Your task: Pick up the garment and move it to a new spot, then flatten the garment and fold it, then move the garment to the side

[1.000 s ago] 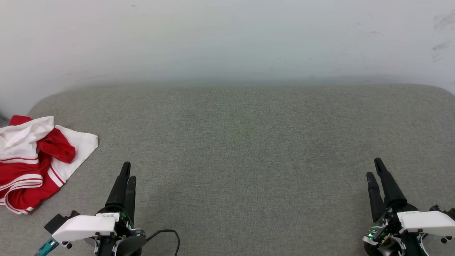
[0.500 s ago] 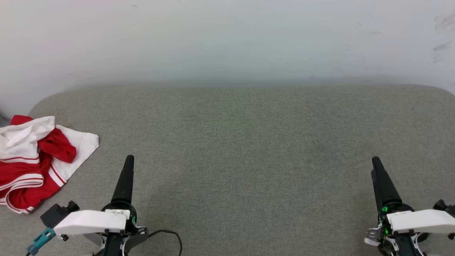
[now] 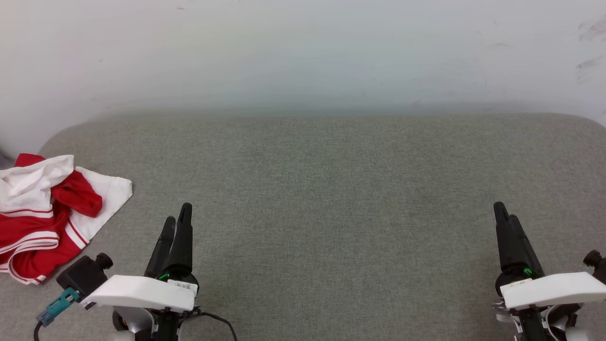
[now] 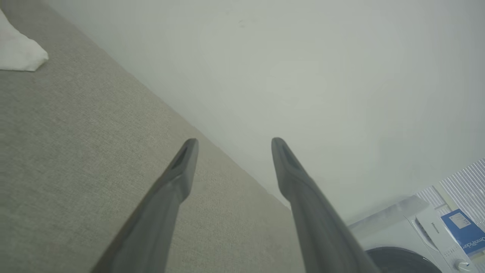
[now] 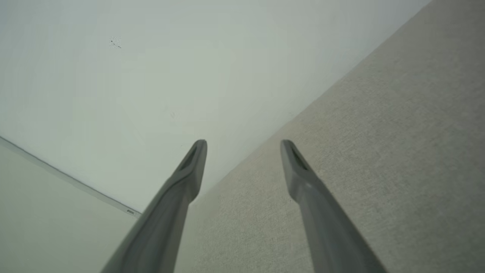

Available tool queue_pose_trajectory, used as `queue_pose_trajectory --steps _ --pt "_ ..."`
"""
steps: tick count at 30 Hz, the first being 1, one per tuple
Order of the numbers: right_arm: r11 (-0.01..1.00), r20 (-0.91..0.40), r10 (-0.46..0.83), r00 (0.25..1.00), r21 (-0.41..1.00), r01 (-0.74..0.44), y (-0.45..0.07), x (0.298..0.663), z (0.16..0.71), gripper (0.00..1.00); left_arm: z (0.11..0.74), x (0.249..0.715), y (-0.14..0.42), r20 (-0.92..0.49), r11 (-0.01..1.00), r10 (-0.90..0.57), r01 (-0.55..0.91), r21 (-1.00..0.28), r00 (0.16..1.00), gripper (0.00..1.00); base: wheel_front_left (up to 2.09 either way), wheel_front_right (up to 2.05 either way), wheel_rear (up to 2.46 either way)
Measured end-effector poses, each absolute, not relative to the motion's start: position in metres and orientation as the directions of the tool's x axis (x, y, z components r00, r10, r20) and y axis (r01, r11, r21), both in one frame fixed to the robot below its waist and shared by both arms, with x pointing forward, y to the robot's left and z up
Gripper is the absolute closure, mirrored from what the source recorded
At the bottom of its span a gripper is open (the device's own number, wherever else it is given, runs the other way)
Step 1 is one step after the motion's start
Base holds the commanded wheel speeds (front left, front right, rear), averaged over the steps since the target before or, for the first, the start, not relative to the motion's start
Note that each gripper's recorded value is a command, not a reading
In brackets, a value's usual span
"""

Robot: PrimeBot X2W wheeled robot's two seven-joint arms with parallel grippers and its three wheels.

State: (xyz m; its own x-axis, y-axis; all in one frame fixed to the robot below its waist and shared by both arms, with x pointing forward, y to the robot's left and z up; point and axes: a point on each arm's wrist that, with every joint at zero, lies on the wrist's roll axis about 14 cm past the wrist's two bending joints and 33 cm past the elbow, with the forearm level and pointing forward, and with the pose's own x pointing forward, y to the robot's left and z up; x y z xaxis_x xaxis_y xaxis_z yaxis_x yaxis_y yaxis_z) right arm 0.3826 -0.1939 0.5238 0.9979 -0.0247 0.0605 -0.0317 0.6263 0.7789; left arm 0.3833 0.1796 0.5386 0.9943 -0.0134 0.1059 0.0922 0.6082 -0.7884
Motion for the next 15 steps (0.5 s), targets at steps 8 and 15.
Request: queue_pose_trajectory --steps 8,15 --pt "0.763 0.100 -0.001 0.995 0.643 -0.064 -0.188 0.383 0.535 0.00 0.546 0.382 0.176 0.133 0.744 -0.025 0.107 -0.659 0.991 0.00 0.00 0.00 0.00" --pt "0.842 0.110 0.034 0.993 0.532 -0.088 -0.181 0.384 0.539 0.00 0.546 0.379 0.175 0.136 0.832 -0.037 0.106 -0.544 0.990 0.00 0.00 0.00 0.00"
